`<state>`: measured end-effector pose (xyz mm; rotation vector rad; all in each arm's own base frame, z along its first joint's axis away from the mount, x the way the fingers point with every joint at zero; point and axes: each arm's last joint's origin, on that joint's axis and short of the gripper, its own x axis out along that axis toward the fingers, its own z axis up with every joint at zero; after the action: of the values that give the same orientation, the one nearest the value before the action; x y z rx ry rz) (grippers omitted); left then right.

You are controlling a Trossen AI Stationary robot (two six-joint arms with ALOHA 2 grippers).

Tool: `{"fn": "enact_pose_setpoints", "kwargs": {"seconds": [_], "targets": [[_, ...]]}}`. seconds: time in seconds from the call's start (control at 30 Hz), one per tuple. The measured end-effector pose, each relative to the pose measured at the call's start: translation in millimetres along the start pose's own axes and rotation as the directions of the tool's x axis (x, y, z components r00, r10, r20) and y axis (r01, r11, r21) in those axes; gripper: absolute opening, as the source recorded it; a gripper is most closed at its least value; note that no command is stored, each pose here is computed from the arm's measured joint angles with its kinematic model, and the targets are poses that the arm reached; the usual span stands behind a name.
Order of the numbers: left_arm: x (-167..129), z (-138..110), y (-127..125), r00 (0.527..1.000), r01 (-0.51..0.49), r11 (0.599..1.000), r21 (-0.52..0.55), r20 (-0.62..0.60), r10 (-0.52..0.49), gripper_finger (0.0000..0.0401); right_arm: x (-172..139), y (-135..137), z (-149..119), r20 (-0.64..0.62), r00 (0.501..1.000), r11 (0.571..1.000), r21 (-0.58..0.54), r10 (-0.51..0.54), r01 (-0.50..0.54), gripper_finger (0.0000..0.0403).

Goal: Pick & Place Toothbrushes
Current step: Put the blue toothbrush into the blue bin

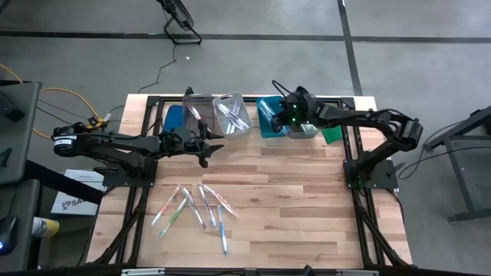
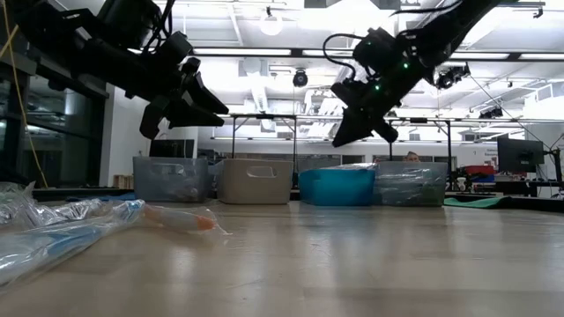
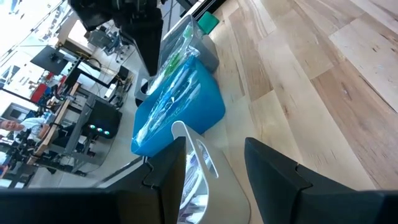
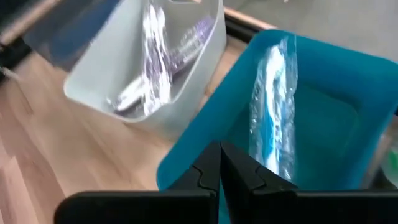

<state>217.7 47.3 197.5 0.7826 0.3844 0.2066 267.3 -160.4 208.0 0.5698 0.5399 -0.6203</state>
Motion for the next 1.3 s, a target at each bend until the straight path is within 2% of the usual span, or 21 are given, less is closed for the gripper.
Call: {"fn": "enact_pose_setpoints", "kwargs": {"seconds": [0.17, 0.37, 0.73, 1.07, 1.3], "targets": [[0, 0, 0, 1.000, 0.000, 1.000, 0.000, -0.001, 0.000, 0.0158, -7, 9, 10, -0.104, 0.994, 0.998, -0.056, -0.045, 0.039, 0.0002], [0, 0, 0, 1.000, 0.000, 1.000, 0.000, 0.000, 0.000, 0.0158, -10, 7, 8, -0.183, 0.980, 0.997, -0.045, -0.072, 0.065, 0.0003], [0, 0, 0, 1.000, 0.000, 1.000, -0.004, -0.001, 0.000, 0.0158, -10, 8, 2, -0.202, 0.975, 0.996, -0.044, -0.090, 0.083, 0.0002], [0, 0, 0, 1.000, 0.000, 1.000, -0.004, -0.002, 0.000, 0.0158, 23, 2, -17, -0.265, 0.953, 0.989, -0.048, -0.148, 0.140, 0.0002], [0, 0, 0, 1.000, 0.002, 1.000, -0.004, -0.004, -0.002, 0.0158, 44, -5, -21, -0.260, 0.958, 0.992, -0.029, -0.123, 0.120, 0.0002]]}}
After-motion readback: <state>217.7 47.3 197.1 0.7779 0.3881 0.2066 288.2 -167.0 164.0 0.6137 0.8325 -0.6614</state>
